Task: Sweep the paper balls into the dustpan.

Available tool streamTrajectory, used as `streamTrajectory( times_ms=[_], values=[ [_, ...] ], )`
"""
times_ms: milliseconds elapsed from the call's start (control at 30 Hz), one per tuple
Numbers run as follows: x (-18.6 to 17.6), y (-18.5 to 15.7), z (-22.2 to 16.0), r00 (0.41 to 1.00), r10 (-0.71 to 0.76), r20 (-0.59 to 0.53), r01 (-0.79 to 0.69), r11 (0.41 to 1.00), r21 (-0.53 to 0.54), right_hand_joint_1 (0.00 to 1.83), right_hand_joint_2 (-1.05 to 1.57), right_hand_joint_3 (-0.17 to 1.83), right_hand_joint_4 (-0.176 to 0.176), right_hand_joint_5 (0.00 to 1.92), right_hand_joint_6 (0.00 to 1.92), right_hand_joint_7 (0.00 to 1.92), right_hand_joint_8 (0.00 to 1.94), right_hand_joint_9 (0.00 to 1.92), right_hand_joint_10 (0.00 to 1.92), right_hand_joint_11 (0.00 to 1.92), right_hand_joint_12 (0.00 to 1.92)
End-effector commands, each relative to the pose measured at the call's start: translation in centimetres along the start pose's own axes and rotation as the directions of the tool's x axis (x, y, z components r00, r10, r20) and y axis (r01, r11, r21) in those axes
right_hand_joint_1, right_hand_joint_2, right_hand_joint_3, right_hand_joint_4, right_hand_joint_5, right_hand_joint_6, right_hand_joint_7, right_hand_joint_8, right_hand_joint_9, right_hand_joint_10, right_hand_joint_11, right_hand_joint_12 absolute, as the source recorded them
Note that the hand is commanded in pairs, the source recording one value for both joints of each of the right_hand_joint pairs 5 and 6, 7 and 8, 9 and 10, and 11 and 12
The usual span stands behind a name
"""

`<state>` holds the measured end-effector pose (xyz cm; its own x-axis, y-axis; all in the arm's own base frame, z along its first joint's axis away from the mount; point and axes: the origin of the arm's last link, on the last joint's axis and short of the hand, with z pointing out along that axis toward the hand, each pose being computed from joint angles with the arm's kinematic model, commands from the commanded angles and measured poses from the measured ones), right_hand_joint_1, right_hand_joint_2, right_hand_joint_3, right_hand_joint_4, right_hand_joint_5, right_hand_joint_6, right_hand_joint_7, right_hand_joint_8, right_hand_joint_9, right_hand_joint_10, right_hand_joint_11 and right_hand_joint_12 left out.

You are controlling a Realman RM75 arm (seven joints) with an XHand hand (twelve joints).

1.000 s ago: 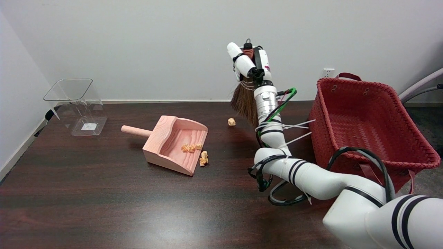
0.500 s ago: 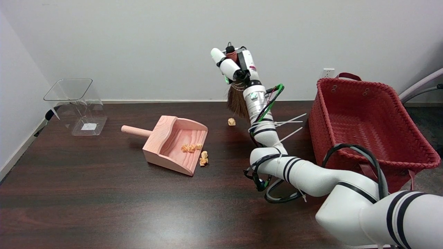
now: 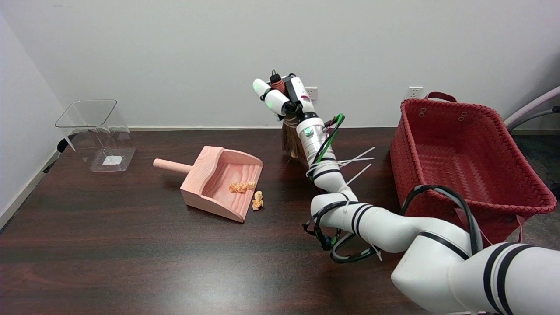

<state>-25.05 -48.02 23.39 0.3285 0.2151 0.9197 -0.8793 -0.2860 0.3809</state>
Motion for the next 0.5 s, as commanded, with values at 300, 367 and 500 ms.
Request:
streamTrajectory(
  times_ms=[300, 367, 500],
  values=[
    [0.3, -0.2, -1.7, 0.995, 0.074, -0.059, -0.074, 0.997, 0.013, 0.62, 1.57, 0.14, 0.0, 1.92, 1.92, 1.92, 1.92, 1.92, 1.92, 1.92, 1.92],
    [0.9, -0.5, -1.9, 0.992, 0.098, -0.085, -0.096, 0.995, 0.027, 0.64, 1.57, 0.09, 0.0, 1.92, 1.92, 1.92, 1.92, 1.92, 1.92, 1.92, 1.92],
    [2.2, -1.5, -2.3, 0.971, 0.193, -0.142, -0.187, 0.981, 0.06, 0.67, 1.57, 0.04, 0.0, 1.92, 1.92, 1.92, 1.92, 1.92, 1.92, 1.92, 1.92]
  ],
)
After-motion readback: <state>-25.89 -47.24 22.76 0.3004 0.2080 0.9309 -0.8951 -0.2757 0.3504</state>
